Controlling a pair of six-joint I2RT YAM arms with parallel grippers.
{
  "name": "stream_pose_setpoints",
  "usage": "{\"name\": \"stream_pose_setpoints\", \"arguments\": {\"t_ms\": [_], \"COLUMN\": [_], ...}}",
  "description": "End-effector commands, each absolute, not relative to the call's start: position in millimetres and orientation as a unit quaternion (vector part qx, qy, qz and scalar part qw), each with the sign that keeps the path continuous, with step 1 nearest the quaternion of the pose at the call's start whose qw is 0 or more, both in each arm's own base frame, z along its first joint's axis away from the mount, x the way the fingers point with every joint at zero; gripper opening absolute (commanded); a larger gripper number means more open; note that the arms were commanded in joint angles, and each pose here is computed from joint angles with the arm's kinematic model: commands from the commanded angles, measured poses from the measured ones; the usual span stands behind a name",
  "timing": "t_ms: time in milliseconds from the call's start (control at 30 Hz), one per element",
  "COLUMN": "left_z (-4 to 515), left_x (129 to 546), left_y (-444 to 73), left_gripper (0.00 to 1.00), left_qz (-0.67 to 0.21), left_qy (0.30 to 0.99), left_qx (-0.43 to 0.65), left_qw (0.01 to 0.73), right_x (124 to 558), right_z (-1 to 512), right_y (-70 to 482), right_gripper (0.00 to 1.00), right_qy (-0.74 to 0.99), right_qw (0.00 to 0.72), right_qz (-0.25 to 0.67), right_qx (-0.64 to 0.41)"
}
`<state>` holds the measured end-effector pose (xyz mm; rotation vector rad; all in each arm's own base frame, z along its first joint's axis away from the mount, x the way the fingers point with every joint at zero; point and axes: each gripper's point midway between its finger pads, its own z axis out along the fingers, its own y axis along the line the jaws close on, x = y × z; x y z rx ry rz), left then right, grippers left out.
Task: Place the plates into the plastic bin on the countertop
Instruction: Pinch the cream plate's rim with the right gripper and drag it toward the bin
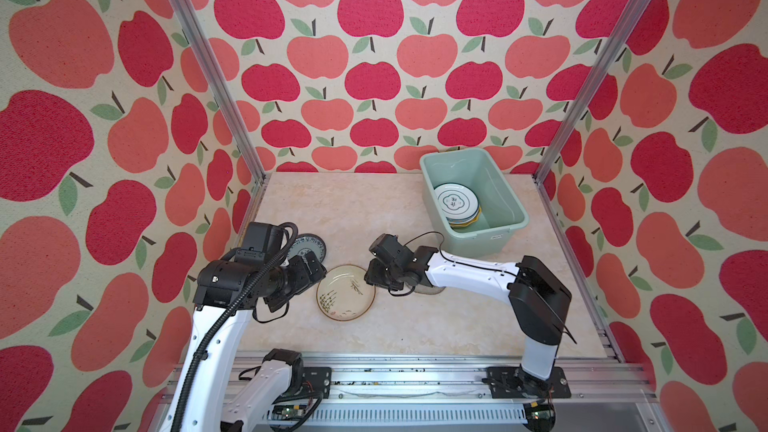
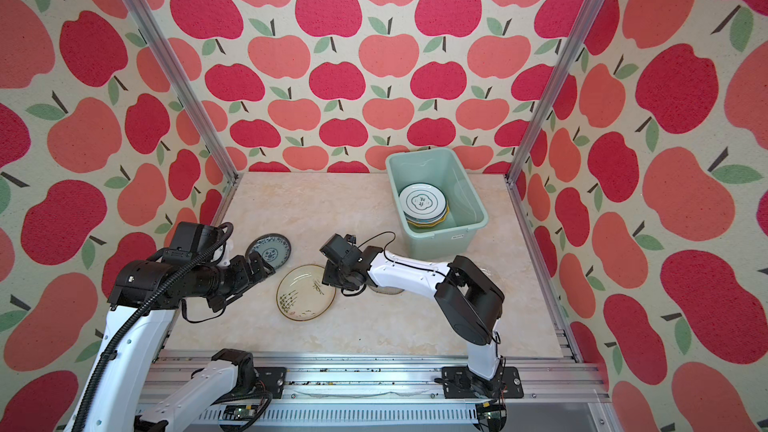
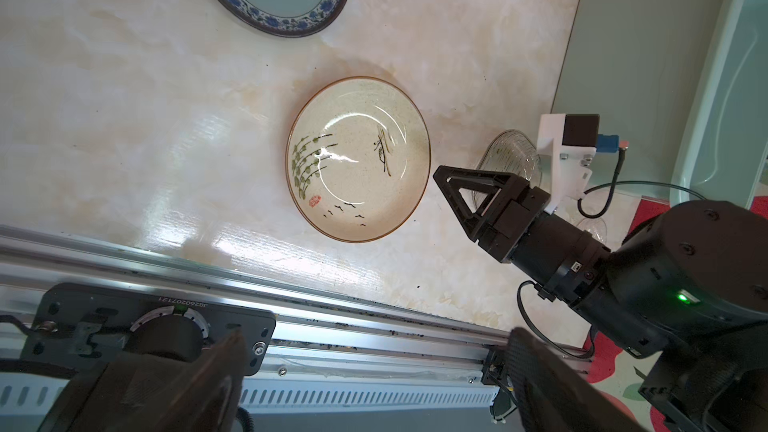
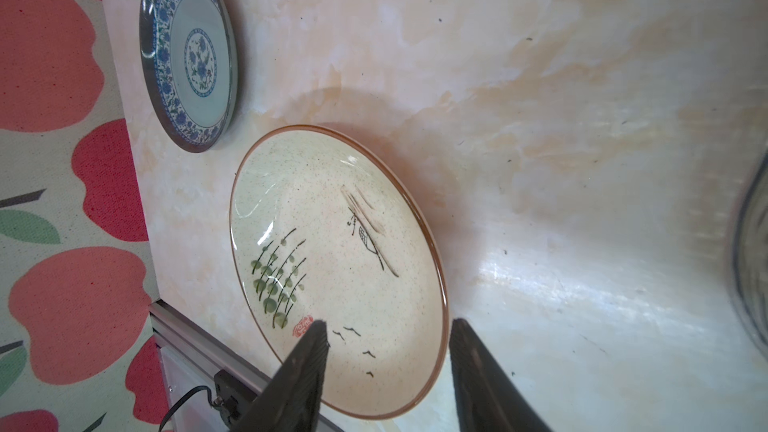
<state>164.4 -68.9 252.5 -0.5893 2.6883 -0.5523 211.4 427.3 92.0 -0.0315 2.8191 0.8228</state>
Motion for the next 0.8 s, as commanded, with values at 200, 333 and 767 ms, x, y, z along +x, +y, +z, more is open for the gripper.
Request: {"name": "stream_pose_setpoints", "arguments": {"t_ms": [200, 333, 767], "left_z": [247.0, 246.0, 242.7], "left_x": [164.1, 164.3, 165.9], "left_y": [-79.9, -81.3, -83.2], "left_gripper": [0.99, 0.99, 0.99], "left_qz": [-0.214, -0.219, -0.221], "left_qy": [0.942, 0.940, 0.939], "left_qx": [-0.202, -0.205, -0.208], "left_qw": [0.160, 0.161, 0.161], "right_x": [210.0, 208.2, 204.9], "right_z": [69.1, 58.1, 25.4], "right_y": [417.8, 421.6, 427.2], "right_gripper": [0.52, 0.50, 0.42], "right_qy": [0.964, 0.961, 0.956], "right_qw": [0.042, 0.016, -0.038], "right_qz": [0.262, 0.274, 0.290], "right_qx": [-0.027, -0.024, -0.006]}}
